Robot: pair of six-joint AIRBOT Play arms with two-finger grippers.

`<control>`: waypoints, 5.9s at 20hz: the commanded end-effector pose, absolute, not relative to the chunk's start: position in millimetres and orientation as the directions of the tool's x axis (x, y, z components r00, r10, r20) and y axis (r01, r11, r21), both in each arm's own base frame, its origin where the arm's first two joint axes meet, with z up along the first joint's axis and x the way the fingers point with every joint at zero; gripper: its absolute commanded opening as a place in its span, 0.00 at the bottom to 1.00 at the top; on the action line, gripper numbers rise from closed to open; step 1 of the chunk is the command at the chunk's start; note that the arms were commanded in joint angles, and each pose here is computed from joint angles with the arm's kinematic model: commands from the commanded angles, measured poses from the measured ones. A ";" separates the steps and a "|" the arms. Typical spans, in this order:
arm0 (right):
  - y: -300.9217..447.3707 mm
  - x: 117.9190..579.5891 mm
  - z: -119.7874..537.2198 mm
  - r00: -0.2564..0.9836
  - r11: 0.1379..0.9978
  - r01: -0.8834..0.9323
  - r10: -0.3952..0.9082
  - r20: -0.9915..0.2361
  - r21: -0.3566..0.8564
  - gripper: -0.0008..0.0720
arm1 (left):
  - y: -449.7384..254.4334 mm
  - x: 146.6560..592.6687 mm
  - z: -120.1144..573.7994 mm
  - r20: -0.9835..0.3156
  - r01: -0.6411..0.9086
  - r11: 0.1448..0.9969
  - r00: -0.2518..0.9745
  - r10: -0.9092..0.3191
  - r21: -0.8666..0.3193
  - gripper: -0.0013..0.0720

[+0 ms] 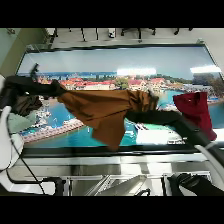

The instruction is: Fold the shirts.

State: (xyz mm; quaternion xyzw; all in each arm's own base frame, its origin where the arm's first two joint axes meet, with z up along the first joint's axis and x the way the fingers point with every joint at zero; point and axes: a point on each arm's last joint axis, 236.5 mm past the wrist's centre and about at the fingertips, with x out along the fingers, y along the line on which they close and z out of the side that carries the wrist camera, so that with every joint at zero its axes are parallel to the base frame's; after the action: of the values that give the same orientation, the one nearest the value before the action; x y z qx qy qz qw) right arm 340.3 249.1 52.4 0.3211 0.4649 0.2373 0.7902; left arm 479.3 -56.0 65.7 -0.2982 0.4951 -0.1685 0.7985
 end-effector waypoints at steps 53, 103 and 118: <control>96.3 252.8 516.3 0.880 0.914 -0.392 0.405 0.249 -0.100 0.03 | -89.8 256.2 515.0 0.119 0.396 0.865 0.918 -0.378 -0.308 0.04; 107.8 490.2 203.4 0.594 0.740 -0.397 0.658 -0.463 0.544 0.03 | -380.0 353.4 153.6 -0.510 0.474 0.556 0.235 -0.827 -0.683 0.04; 82.0 210.6 634.1 0.809 0.928 -0.355 0.365 0.461 -0.113 0.03 | -86.2 187.6 617.2 0.422 0.495 0.823 0.833 -0.358 -0.278 0.04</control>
State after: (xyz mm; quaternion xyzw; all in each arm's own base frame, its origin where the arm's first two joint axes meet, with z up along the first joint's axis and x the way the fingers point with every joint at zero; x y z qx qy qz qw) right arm 230.8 79.1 621.2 -0.0110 -0.2185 0.1889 0.9573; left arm 181.0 -91.9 627.9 -0.1750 -0.1877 -0.2411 0.9360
